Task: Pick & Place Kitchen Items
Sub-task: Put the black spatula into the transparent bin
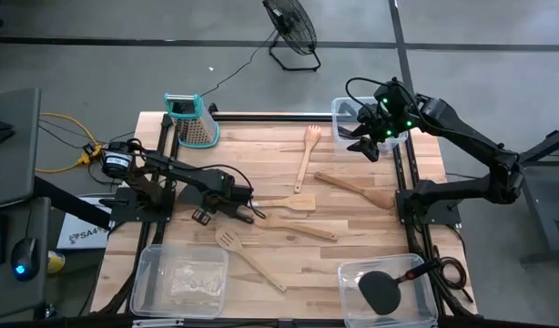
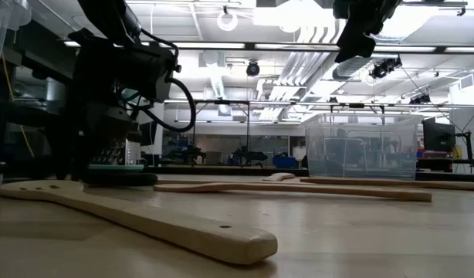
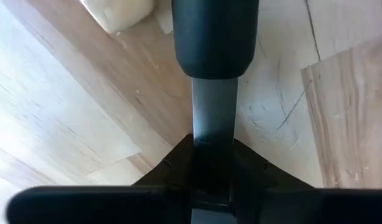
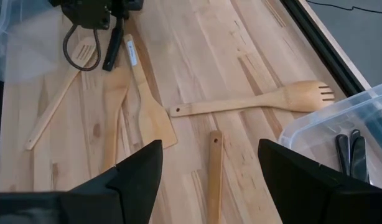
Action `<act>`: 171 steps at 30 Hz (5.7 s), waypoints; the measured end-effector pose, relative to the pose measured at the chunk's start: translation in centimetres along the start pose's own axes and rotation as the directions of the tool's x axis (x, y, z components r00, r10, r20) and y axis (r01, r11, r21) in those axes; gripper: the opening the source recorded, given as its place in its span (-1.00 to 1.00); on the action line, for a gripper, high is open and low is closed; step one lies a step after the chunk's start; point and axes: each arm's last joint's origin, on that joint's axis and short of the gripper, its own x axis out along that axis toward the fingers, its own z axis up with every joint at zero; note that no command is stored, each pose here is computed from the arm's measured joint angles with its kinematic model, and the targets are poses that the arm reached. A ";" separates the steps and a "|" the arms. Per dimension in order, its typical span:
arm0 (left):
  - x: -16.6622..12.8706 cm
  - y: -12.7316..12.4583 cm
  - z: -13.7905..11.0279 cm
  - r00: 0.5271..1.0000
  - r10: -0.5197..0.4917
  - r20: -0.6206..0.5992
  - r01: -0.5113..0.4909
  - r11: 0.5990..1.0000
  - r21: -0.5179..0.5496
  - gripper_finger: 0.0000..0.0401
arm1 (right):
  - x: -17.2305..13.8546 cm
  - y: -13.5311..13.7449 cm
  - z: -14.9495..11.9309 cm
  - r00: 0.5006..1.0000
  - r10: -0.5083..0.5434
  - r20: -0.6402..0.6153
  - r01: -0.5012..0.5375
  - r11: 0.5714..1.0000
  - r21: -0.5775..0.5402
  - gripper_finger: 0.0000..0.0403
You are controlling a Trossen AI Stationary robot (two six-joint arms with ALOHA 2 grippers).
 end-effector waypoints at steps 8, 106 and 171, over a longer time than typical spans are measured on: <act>0.0 -0.2 -0.1 0.999 -0.046 0.000 0.045 0.994 -0.094 -0.70 | 0.0 0.0 0.0 1.000 0.000 0.000 0.000 1.000 -0.003 0.27; -20.6 19.2 4.3 -0.072 -0.086 0.994 0.346 0.932 0.106 -0.70 | 2.9 0.9 8.2 0.629 0.687 0.363 -0.597 0.727 -0.339 0.27; -24.7 17.1 -2.1 0.078 0.467 0.881 0.462 0.766 -0.447 -0.23 | -3.9 0.8 3.2 0.795 0.456 0.400 -0.473 0.879 -0.062 -0.72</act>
